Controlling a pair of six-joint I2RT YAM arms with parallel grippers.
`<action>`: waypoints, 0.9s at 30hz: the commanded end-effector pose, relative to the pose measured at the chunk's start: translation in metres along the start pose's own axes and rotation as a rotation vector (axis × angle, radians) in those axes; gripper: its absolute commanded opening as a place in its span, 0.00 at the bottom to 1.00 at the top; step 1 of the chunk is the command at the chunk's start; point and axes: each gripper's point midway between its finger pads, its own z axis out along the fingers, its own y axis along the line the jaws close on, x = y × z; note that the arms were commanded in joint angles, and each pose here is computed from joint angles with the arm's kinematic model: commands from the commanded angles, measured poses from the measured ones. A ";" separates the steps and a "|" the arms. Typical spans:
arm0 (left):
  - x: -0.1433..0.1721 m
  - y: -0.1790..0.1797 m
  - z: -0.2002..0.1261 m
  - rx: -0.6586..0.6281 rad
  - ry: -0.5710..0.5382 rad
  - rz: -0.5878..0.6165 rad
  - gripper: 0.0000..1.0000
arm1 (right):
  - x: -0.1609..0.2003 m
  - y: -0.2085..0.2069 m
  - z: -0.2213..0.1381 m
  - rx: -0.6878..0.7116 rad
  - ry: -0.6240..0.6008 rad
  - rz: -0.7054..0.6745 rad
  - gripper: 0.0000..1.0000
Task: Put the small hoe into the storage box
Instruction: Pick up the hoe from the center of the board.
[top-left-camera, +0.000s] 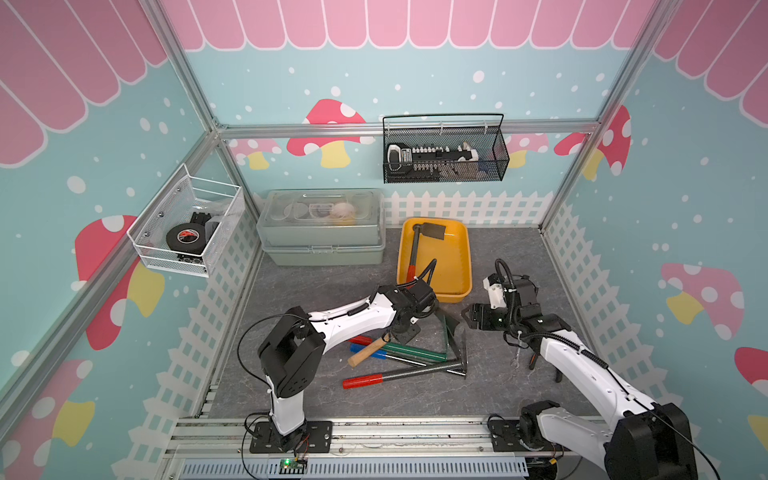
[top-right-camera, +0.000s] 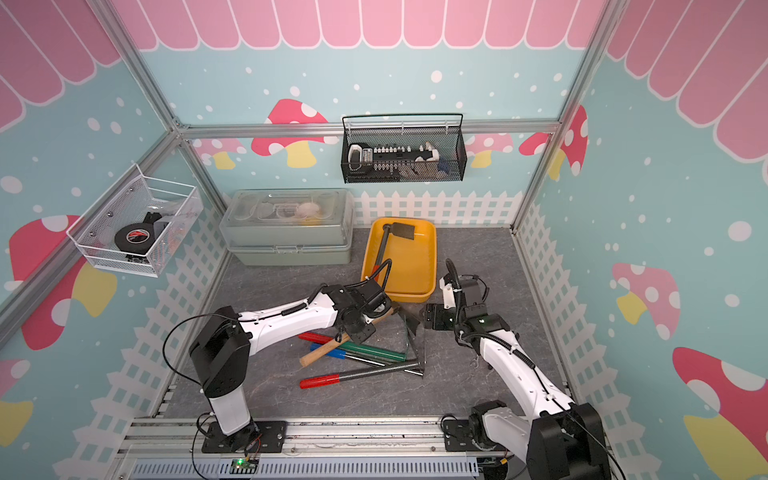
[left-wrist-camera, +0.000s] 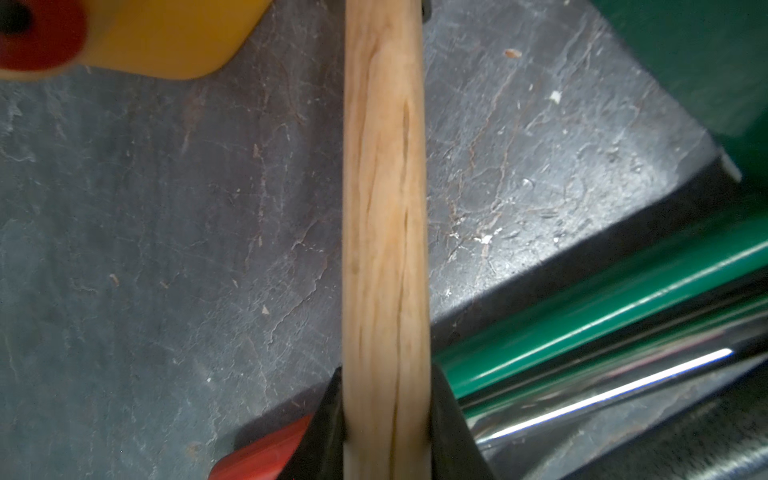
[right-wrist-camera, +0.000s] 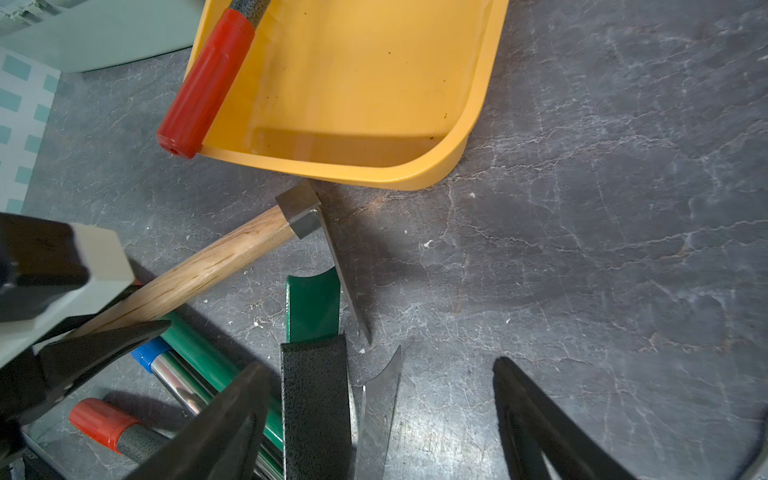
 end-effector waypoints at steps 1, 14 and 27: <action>-0.018 0.006 -0.035 -0.015 -0.104 -0.022 0.00 | -0.010 0.002 -0.004 0.001 -0.026 -0.006 0.84; -0.026 0.010 -0.063 -0.035 -0.179 -0.042 0.00 | -0.011 0.003 -0.006 0.000 -0.029 0.000 0.84; -0.041 0.014 -0.098 -0.030 -0.279 -0.080 0.00 | -0.013 0.000 -0.007 0.020 -0.030 0.004 0.84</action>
